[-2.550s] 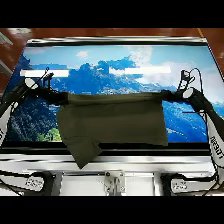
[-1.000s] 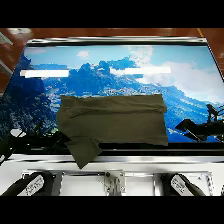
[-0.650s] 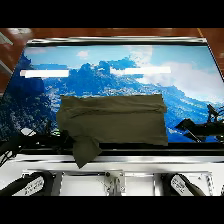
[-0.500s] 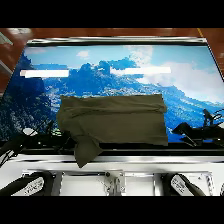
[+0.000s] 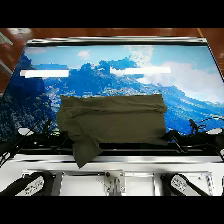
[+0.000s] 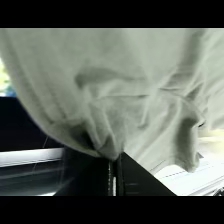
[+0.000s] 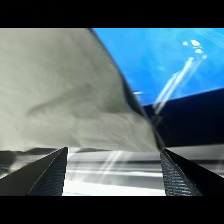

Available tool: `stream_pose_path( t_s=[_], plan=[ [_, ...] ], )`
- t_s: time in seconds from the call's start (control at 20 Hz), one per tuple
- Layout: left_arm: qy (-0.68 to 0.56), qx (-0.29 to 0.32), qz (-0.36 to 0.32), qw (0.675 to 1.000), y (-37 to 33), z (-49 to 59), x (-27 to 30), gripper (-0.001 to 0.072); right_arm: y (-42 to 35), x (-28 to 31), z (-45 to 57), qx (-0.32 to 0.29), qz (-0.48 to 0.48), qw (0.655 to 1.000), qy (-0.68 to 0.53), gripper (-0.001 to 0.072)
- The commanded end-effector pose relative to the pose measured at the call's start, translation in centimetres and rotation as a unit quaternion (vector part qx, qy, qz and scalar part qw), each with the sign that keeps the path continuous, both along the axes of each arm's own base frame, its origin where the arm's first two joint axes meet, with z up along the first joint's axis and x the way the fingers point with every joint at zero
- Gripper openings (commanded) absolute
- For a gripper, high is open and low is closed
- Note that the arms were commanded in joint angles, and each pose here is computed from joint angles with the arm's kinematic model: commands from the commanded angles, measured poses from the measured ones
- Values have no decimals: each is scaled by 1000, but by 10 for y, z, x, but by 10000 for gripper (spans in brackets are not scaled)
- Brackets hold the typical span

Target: Fold the shirts.

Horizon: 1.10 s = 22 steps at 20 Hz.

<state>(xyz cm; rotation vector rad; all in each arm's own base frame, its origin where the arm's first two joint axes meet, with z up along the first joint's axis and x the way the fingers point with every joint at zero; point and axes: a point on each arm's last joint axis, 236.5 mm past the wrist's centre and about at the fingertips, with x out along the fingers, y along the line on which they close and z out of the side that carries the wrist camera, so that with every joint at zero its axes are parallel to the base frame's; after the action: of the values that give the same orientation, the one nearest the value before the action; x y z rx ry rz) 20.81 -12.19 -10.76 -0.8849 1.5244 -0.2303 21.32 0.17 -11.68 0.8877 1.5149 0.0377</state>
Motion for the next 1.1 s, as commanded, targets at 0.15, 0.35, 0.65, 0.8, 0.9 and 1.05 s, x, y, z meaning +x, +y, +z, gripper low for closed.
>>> stream_pose_path(
  t_s=[0.15,0.35,0.65,0.8,0.9,1.05],
  plan=[
    [-12,-2,0,1000,0,5,3,50,-2,19,-7,-15,-22,999,-26,545],
    [-31,0,-2,1000,2,16,17,50,25,20,-4,-12,38,999,-33,63],
    [-221,46,-48,973,19,102,105,48,8,84,66,-43,74,984,-156,60],
    [-275,67,-33,958,30,135,148,47,14,137,97,-68,45,971,-226,59],
    [-273,66,-33,959,33,135,166,47,21,170,102,-101,44,961,-255,59],
    [-265,66,-35,961,38,126,197,48,33,214,101,-124,55,952,-275,59]
  ],
)
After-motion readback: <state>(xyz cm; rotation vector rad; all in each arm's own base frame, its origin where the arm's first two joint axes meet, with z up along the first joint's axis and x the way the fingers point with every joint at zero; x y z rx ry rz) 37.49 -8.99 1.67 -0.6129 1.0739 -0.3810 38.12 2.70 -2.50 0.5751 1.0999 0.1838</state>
